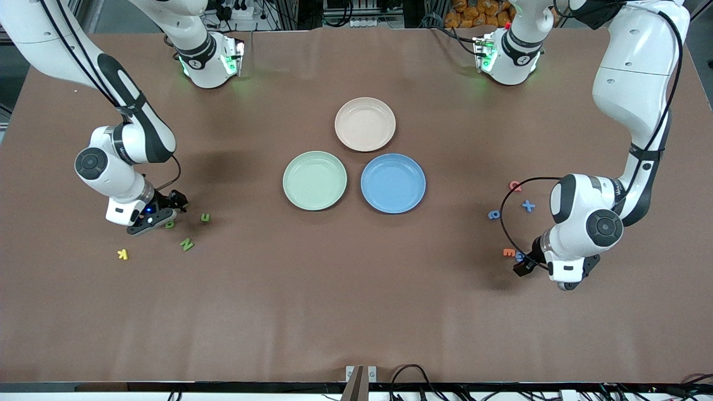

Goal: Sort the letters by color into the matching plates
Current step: 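Lower the right gripper onto the green B while the left gripper lowers to G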

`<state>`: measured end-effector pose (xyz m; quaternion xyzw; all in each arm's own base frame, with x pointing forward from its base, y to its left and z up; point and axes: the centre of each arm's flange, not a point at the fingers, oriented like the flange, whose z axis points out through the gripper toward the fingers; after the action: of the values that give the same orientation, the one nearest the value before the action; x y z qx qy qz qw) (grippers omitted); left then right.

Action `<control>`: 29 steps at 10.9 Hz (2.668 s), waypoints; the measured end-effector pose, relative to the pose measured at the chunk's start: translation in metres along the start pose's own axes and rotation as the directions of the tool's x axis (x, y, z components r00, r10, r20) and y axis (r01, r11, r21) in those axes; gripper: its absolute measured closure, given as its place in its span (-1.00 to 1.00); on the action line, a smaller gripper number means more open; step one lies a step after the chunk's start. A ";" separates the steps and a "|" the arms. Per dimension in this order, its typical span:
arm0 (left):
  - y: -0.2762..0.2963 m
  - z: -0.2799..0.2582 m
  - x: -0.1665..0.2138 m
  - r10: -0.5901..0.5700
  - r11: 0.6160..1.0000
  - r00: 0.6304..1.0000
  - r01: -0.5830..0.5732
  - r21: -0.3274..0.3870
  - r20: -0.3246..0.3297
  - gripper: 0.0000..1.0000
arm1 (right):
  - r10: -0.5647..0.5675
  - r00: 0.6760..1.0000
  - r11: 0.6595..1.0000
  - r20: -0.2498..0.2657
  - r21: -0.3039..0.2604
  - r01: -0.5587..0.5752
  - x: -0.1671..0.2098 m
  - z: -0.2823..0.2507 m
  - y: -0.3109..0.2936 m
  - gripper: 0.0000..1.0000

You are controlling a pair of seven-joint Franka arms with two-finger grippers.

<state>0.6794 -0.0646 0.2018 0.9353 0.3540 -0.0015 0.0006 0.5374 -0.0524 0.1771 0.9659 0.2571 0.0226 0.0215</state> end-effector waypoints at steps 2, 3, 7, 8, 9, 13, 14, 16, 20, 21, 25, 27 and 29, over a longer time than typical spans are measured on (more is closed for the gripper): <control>-0.001 0.002 -0.001 0.000 1.000 1.000 0.000 0.002 0.002 -1.00 | 0.008 1.000 1.000 -0.003 -0.002 -0.008 -0.005 0.006 0.008 -1.00; -0.001 0.004 -0.001 0.000 1.000 1.000 0.000 0.001 0.002 -1.00 | 0.010 1.000 1.000 -0.005 0.000 -0.010 -0.004 0.007 0.010 -1.00; -0.002 0.017 -0.007 0.005 1.000 1.000 -0.005 -0.016 -0.004 -0.97 | 0.006 1.000 1.000 -0.013 0.001 -0.006 0.000 0.006 0.009 -0.96; -0.002 0.018 -0.007 0.005 1.000 1.000 -0.005 -0.016 -0.004 -0.96 | 0.005 1.000 1.000 -0.015 0.001 -0.005 0.001 0.006 0.009 -0.94; -0.002 0.018 -0.007 0.005 1.000 1.000 -0.005 -0.016 -0.004 -0.96 | 0.005 1.000 1.000 -0.016 0.000 -0.005 0.001 0.006 0.009 -0.85; -0.002 0.017 -0.005 0.003 1.000 1.000 -0.003 -0.028 -0.014 -0.97 | -0.001 1.000 1.000 -0.015 0.000 0.001 0.004 0.009 0.010 -0.76; -0.003 0.018 -0.005 0.002 1.000 1.000 -0.002 -0.029 -0.016 -0.97 | -0.015 1.000 1.000 -0.012 -0.004 0.015 0.004 0.010 0.010 -0.62; -0.005 0.021 -0.003 -0.002 1.000 1.000 0.001 -0.030 -0.016 -0.97 | -0.028 1.000 1.000 -0.012 -0.008 0.028 0.006 0.010 0.009 -0.50; -0.005 0.025 -0.003 -0.002 0.999 1.000 0.002 -0.033 -0.017 -0.88 | -0.028 0.999 1.000 -0.016 -0.012 0.028 0.007 0.008 0.011 -0.14; -0.005 0.025 -0.003 -0.002 0.999 1.000 0.002 -0.033 -0.017 -0.70 | -0.024 1.000 1.000 -0.017 -0.013 0.024 0.006 0.008 0.013 -0.07; -0.005 0.028 -0.003 -0.002 0.999 1.000 0.001 -0.036 -0.019 -0.52 | -0.020 0.999 1.000 -0.025 -0.022 0.019 0.008 0.002 0.018 0.42; -0.005 0.027 -0.002 -0.001 0.999 1.000 0.001 -0.038 -0.021 -0.36 | -0.019 1.000 1.000 -0.025 -0.021 0.018 0.007 0.004 0.018 0.44; -0.004 0.025 -0.002 0.000 0.999 1.000 -0.001 -0.040 -0.024 -0.13 | -0.017 0.999 1.000 -0.028 -0.022 0.016 0.009 0.003 0.018 0.44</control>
<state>0.6751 -0.0632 0.1765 0.9350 0.3538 0.0166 0.0151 0.5543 -0.0638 0.1758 0.9630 0.2652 0.0387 0.0286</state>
